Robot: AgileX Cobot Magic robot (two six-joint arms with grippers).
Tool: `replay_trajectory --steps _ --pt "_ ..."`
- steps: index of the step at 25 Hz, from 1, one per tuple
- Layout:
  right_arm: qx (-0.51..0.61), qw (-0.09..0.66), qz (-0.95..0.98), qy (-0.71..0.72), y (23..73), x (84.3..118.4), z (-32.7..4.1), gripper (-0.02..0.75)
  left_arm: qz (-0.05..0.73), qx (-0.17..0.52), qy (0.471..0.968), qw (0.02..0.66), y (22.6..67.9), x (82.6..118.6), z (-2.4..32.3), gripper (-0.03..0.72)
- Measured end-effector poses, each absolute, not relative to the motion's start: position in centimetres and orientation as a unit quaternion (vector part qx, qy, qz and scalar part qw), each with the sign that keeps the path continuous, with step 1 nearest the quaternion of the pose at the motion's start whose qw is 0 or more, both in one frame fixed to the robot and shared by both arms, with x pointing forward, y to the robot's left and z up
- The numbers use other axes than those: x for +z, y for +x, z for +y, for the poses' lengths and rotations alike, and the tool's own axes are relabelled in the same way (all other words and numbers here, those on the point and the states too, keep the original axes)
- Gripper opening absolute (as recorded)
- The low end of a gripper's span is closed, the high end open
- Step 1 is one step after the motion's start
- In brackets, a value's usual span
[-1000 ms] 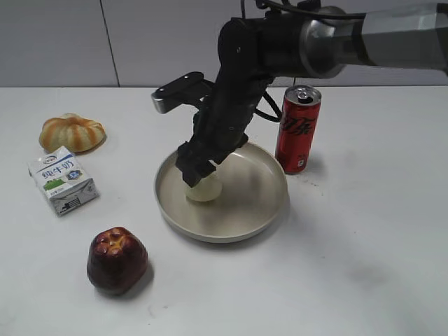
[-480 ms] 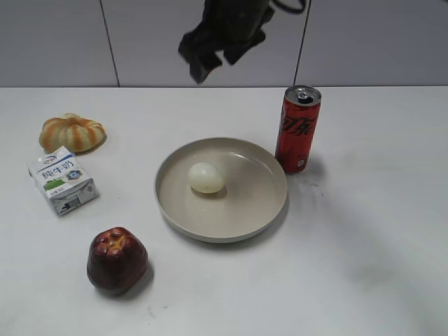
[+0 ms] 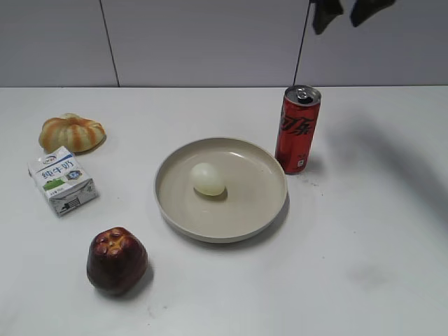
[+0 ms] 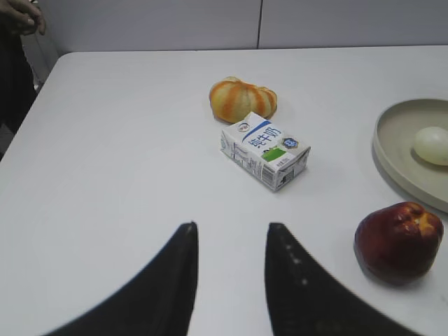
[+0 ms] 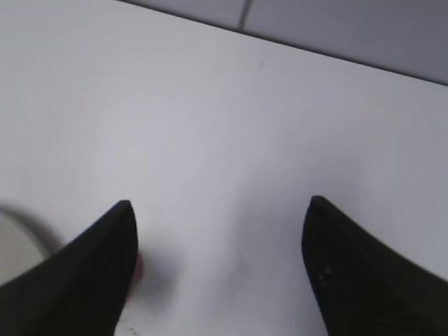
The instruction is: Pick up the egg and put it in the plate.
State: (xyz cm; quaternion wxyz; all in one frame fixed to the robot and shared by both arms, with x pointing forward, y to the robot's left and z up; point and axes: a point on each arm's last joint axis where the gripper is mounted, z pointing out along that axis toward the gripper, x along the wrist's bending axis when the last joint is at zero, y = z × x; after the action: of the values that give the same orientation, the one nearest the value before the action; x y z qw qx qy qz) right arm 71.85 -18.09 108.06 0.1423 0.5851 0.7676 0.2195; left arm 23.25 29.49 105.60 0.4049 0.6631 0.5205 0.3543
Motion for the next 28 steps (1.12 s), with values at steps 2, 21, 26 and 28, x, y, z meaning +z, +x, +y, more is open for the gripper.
replay_trajectory --steps 2,21,26,28 --pt "0.219 0.150 0.747 0.610 72.3 108.5 -21.1 0.554 0.520 0.354 0.663 0.405 23.3 105.6 29.5 0.240" --pt "0.167 0.147 0.700 0.679 55.3 114.4 -30.1 0.554 0.520 0.354 0.663 0.405 23.3 105.6 29.5 0.240" --pt "0.173 0.155 0.698 0.677 46.7 113.6 -29.9 0.554 0.520 0.354 0.663 0.405 23.3 105.6 29.5 0.240" --pt "0.179 0.161 0.696 0.676 44.1 112.8 -29.9 0.554 0.520 0.354 0.663 0.405 23.3 105.6 29.5 0.240"
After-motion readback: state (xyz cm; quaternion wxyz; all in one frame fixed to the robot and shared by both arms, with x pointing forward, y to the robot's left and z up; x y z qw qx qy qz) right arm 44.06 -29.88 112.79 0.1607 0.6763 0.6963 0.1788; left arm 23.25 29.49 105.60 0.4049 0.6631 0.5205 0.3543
